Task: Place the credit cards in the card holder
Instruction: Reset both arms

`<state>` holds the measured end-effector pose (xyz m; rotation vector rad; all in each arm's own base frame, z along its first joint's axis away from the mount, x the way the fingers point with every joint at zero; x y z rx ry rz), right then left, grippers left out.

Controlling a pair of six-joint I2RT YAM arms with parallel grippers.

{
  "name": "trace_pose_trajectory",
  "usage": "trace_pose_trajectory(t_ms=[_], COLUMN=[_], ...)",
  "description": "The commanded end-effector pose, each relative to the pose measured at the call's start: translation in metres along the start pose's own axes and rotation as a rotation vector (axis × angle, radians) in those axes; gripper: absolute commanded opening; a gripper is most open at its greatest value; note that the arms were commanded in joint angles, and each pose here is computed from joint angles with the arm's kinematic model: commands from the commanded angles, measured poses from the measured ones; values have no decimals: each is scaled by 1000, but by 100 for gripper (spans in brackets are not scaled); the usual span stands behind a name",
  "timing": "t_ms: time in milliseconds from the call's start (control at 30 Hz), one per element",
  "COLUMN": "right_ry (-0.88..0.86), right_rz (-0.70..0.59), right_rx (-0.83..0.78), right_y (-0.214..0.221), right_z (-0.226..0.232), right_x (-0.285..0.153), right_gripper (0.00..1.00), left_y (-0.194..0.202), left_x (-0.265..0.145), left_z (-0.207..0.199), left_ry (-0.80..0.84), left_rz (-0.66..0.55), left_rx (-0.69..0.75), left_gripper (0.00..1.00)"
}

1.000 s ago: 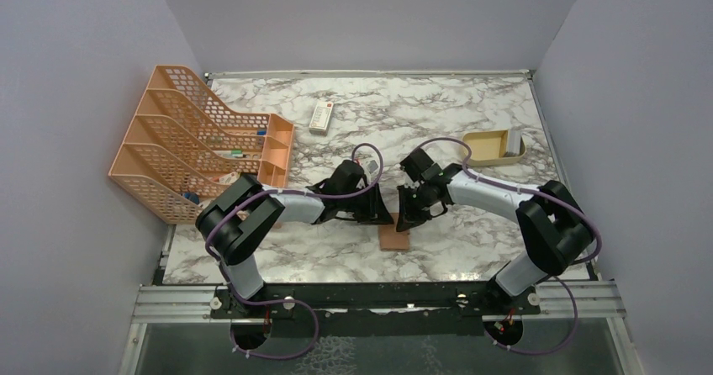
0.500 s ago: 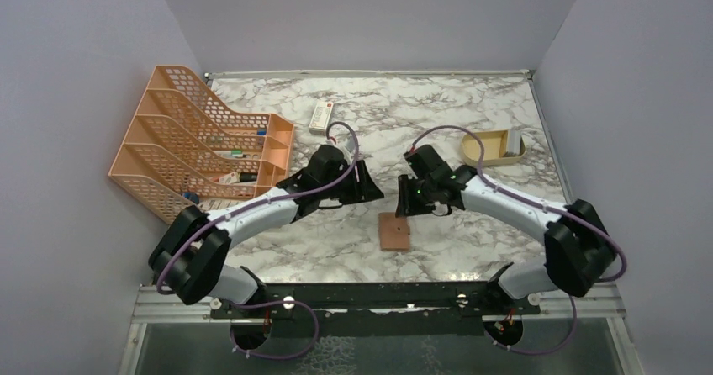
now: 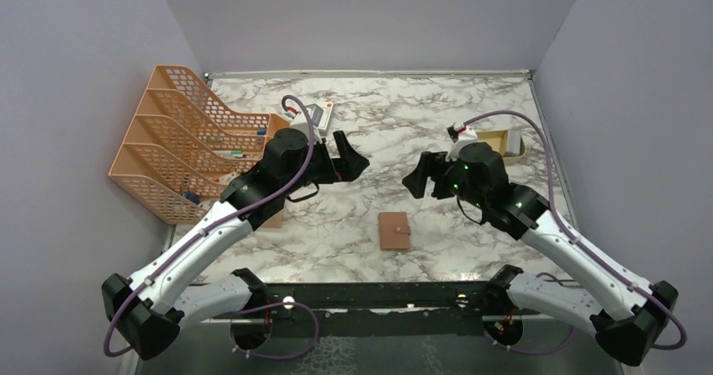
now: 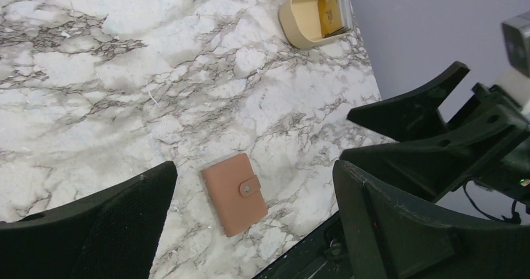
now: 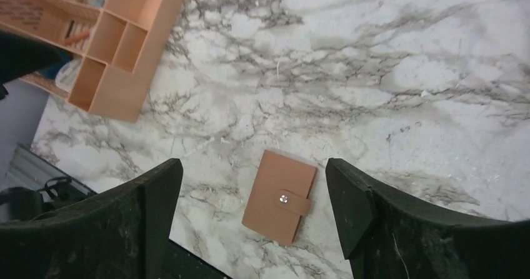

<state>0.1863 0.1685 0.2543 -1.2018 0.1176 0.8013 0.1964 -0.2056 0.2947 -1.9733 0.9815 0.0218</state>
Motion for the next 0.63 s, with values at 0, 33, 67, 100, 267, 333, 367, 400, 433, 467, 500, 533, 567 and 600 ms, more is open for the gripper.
trace_pose_trajectory(t_ms=[0, 33, 67, 100, 267, 333, 367, 400, 433, 467, 500, 533, 567, 600], right_ry=[76, 79, 81, 77, 34, 26, 22, 18, 16, 15, 12, 9, 7, 6], right_rz=[-133, -147, -158, -166, -172, -160, -156, -159, -160, -164, -163, -160, -156, -154], right_rx=[-19, -15, -7, 3, 48, 60, 60, 59, 60, 63, 66, 66, 65, 64], right_y=[-10, -8, -7, -5, 2, 4, 5, 6, 7, 8, 8, 8, 9, 10], right_z=[-14, -16, -18, -19, -18, -17, -17, -17, -17, -17, -17, -17, -17, -17], right_x=[-22, -25, -28, -30, -35, -36, -35, -35, -34, -33, -33, -33, -32, -32], right_gripper=[87, 88, 88, 88, 89, 89, 89, 89, 89, 89, 89, 89, 89, 89], left_y=[5, 7, 9, 10, 18, 19, 20, 20, 22, 22, 23, 25, 26, 28], left_x=[-24, -28, -32, -36, -49, -52, -53, -53, -53, -52, -51, -50, -50, -49], left_z=[5, 6, 7, 8, 16, 18, 18, 19, 19, 20, 20, 21, 21, 22], left_ry=[-17, -7, 3, 7, 14, 29, 35, 44, 51, 57, 62, 64, 68, 69], left_rz=[14, 9, 9, 0, -58, -81, -88, -97, -100, -104, -104, -100, -97, -97], left_rx=[32, 33, 37, 40, 21, 23, 25, 30, 36, 39, 43, 43, 43, 41], left_gripper=[99, 99, 99, 99, 99, 99, 99, 99, 99, 99, 99, 99, 99, 99])
Point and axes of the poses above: each gripper's point midway between its finger pads, its own x axis out along the fingers, its own z axis along the line the jaws close on, y = z × x, the point moved 7 cm from there along -x, back along the fingers, and after that the axes turned 1 degree about x, right-handed, at the moved point
